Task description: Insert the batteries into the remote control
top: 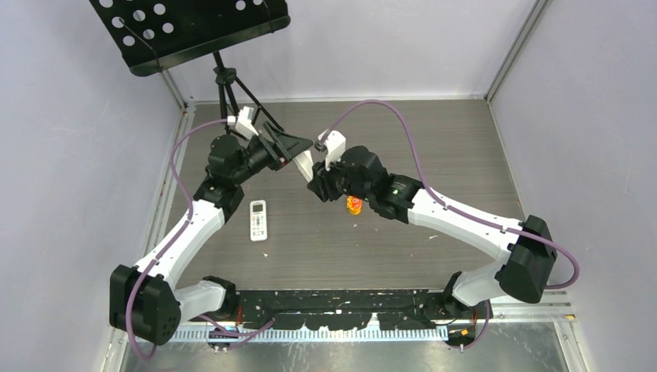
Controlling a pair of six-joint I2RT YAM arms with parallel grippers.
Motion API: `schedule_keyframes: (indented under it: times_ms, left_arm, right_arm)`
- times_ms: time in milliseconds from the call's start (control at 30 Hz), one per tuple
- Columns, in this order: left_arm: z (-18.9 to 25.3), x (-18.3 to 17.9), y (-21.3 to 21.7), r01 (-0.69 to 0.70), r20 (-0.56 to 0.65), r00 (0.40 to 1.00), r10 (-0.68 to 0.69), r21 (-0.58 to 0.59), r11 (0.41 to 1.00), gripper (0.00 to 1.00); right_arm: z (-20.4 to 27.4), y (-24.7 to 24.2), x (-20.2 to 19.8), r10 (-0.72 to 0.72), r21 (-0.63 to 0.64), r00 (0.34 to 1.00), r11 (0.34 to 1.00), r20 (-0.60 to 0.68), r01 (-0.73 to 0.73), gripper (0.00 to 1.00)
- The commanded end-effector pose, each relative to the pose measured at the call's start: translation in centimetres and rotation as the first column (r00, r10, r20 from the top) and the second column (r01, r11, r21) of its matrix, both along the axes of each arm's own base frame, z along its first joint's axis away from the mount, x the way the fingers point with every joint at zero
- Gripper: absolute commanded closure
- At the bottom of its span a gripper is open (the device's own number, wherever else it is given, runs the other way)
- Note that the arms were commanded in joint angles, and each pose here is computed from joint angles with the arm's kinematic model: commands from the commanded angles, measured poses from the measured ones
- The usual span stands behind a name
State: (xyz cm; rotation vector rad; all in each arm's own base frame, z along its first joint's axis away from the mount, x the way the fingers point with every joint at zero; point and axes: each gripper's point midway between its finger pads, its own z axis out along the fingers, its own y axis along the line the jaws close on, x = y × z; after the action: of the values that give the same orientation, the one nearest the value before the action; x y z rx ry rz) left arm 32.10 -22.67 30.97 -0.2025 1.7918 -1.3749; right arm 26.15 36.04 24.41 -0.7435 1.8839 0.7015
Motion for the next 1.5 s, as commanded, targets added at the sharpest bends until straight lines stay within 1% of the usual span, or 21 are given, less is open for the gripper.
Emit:
schedule_keyframes:
  times_ms: [0, 167, 267, 400, 433, 533, 600, 633, 667, 700, 767, 800, 833, 867, 967, 1033, 1067, 1133, 1233, 1333, 1467]
  left_arm:
    - [-1.0, -0.5, 0.3, -0.041, -0.079, 0.996, 0.038, -0.046, 0.998, 0.35]
    - [-1.9, -1.0, 0.8, -0.064, -0.087, 0.994, 0.061, -0.032, 0.997, 0.34]
    - [-1.9, -1.0, 0.8, -0.061, -0.077, 0.995, 0.059, -0.022, 0.998, 0.44]
    - [-1.9, -0.8, 0.6, -0.050, -0.066, 0.997, 0.049, -0.017, 0.999, 0.47]
    - [-1.9, -0.8, 0.4, -0.043, -0.064, 0.997, 0.042, -0.019, 0.999, 0.50]
    - [-2.3, -0.8, 0.0, -0.014, -0.070, 0.997, 0.013, -0.018, 1.000, 0.69]
    - [-2.6, -0.7, -0.3, 0.003, -0.065, 0.998, -0.004, -0.013, 1.000, 0.85]
    - [-2.5, -0.7, -0.4, 0.014, -0.053, 0.998, -0.014, -0.008, 1.000, 0.92]
    - [-2.6, -0.8, -0.5, 0.027, -0.040, 0.999, -0.027, 0.002, 1.000, 0.98]
    - [-2.5, -0.8, -0.6, 0.040, -0.018, 0.999, -0.039, 0.023, 0.999, 1.00]
    - [-2.6, -0.6, -0.5, 0.050, 0.020, 0.998, -0.052, 0.086, 0.995, 1.00]
    - [-2.9, -0.5, -0.4, 0.051, 0.032, 0.998, -0.056, 0.126, 0.991, 1.00]
    - [-3.1, -0.3, -0.2, 0.045, 0.048, 0.997, -0.053, 0.167, 0.985, 1.00]
    - [-3.6, -0.1, 0.2, 0.030, 0.053, 0.998, -0.042, 0.209, 0.977, 1.00]
    - [-5.4, 0.6, 2.0, -0.047, 0.046, 0.998, 0.034, 0.326, 0.944, 1.00]
    - [-6.8, 1.0, 3.3, -0.097, 0.026, 0.995, 0.094, 0.382, 0.919, 1.00]
    - [-7.4, 1.0, 3.7, -0.113, 0.016, 0.993, 0.116, 0.400, 0.909, 1.00]
    - [-8.0, 0.9, 3.9, -0.116, 0.016, 0.993, 0.120, 0.411, 0.904, 1.00]
    - [-8.2, 0.2, 3.1, -0.063, 0.024, 0.998, 0.058, 0.393, 0.917, 1.00]
    - [-7.7, -0.3, 2.0, -0.003, 0.068, 0.997, -0.024, 0.364, 0.931, 1.00]
    - [-7.2, -1.5, 0.4, 0.102, 0.127, 0.980, -0.151, 0.328, 0.939, 1.00]
  right_arm:
    - [4.5, -0.1, 2.7, -0.131, 0.090, 0.988, 0.988, 0.088, 0.123, 1.00]
    - [4.2, 0.5, 2.9, -0.147, 0.118, 0.988, 0.983, 0.051, 0.141, 1.00]
    - [4.2, 0.9, 2.5, -0.126, 0.132, 0.992, 0.984, 0.031, 0.121, 1.00]
    - [4.0, 1.2, 2.1, -0.105, 0.131, 0.994, 0.986, 0.009, 0.103, 1.00]
    - [3.8, 1.3, 2.1, -0.104, 0.132, 0.995, 0.986, 0.002, 0.103, 1.00]
    - [3.8, 1.6, 1.9, -0.096, 0.147, 0.995, 0.984, -0.023, 0.099, 1.00]
    - [3.8, 1.8, 1.9, -0.097, 0.155, 0.994, 0.983, -0.041, 0.102, 0.99]
    - [3.8, 2.0, 1.8, -0.094, 0.157, 0.994, 0.982, -0.057, 0.102, 0.97]
    - [3.7, 2.1, 1.7, -0.093, 0.155, 0.993, 0.983, -0.073, 0.103, 0.91]
    - [3.6, 2.0, 1.6, -0.097, 0.148, 0.991, 0.983, -0.092, 0.110, 0.73]
    - [3.5, 1.7, 1.5, -0.104, 0.142, 0.986, 0.982, -0.133, 0.123, 0.35]
    - [3.6, 1.5, 1.4, -0.101, 0.150, 0.982, 0.981, -0.158, 0.125, 0.26]
    - [3.9, 1.1, 1.2, -0.094, 0.163, 0.978, 0.979, -0.185, 0.125, 0.22]
    - [4.1, 0.6, 1.0, -0.085, 0.176, 0.972, 0.976, -0.221, 0.126, 0.21]
    - [4.4, -1.6, 1.0, -0.136, 0.193, 0.944, 0.960, -0.300, 0.200, 0.21]
    - [3.4, -3.7, 1.0, -0.208, 0.162, 0.916, 0.948, -0.345, 0.276, 0.24]
    - [2.5, -5.2, 1.4, -0.282, 0.123, 0.891, 0.931, -0.356, 0.344, 0.27]
    - [0.3, -8.0, 2.0, -0.419, 0.045, 0.824, 0.882, -0.381, 0.469, 0.35]
    - [-3.2, -12.4, 3.5, -0.598, -0.070, 0.695, 0.776, -0.399, 0.627, 0.44]
    - [-6.3, -16.3, 5.0, -0.724, -0.154, 0.552, 0.653, -0.415, 0.741, 0.44]
    - [-9.5, -19.7, 6.5, -0.807, -0.224, 0.413, 0.534, -0.422, 0.815, 0.41]
